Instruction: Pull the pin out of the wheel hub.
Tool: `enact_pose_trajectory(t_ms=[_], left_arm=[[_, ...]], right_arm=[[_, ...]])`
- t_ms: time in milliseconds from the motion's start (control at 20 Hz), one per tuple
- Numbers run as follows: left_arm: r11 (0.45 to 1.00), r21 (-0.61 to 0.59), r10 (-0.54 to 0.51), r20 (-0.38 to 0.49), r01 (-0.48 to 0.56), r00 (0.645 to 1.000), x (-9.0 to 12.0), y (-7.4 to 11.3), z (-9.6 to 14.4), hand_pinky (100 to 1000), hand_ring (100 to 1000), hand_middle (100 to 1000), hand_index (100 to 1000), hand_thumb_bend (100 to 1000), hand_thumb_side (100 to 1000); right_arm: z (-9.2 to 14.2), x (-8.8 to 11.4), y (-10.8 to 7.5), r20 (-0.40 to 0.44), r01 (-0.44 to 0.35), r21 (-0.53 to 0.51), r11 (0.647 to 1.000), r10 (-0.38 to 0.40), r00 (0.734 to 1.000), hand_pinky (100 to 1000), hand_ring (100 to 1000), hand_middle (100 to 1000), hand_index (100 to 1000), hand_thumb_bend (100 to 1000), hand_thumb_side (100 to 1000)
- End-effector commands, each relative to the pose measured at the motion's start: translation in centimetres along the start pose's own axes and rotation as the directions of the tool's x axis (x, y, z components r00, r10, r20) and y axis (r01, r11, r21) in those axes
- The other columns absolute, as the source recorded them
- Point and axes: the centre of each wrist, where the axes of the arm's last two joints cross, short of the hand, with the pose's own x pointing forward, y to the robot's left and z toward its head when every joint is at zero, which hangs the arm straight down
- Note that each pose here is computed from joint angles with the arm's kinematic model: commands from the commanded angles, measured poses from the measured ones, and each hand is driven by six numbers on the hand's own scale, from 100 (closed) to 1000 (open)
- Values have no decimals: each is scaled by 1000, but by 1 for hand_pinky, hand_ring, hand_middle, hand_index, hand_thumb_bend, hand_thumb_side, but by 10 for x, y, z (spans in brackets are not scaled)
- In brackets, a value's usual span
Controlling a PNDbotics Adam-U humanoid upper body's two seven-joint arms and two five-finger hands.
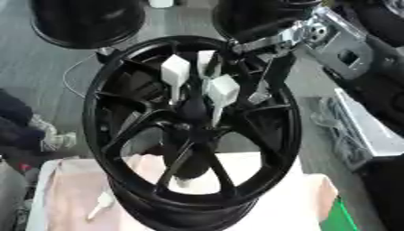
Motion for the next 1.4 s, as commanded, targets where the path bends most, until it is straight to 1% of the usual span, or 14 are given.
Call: enact_pose_trajectory(t_ms=[50,350,450,700,750,1050,1400], left_arm=[[1000,-8,-25,20,25,999,8,2,-2,700,478,598,714,155,1000],[1000,-9,-24,22,25,999,8,2,-2,699,478,598,714,155,1000],[1000,-9,-24,22,24,999,8,2,-2,699,478,598,714,155,1000],[1000,-9,-24,24,24,999,8,2,-2,700,478,598,714,155,1000],[1000,-9,-24,24,24,999,8,2,-2,700,479,598,714,155,1000],[1000,-9,-24,24,24,999,9,2,-2,700,479,598,714,156,1000],[1000,-11,-24,24,24,999,9,2,-2,700,479,598,714,156,1000]], right_arm=[[6,-2,-9,-11,-43,14,999,43,999,446,385,824,896,409,321],[3,-8,-5,-20,-38,21,999,38,999,436,371,798,872,392,308],[3,-9,-6,-23,-39,19,999,40,999,426,359,767,845,378,298],[6,-9,-10,-20,-39,0,999,39,999,401,339,662,754,342,292],[7,-9,-11,-19,-37,-6,999,37,999,398,337,652,746,337,293],[11,-7,-16,-13,-24,-33,999,24,1000,371,317,505,612,281,294],[12,-6,-17,-11,-18,-38,999,18,1000,371,317,505,612,281,294]])
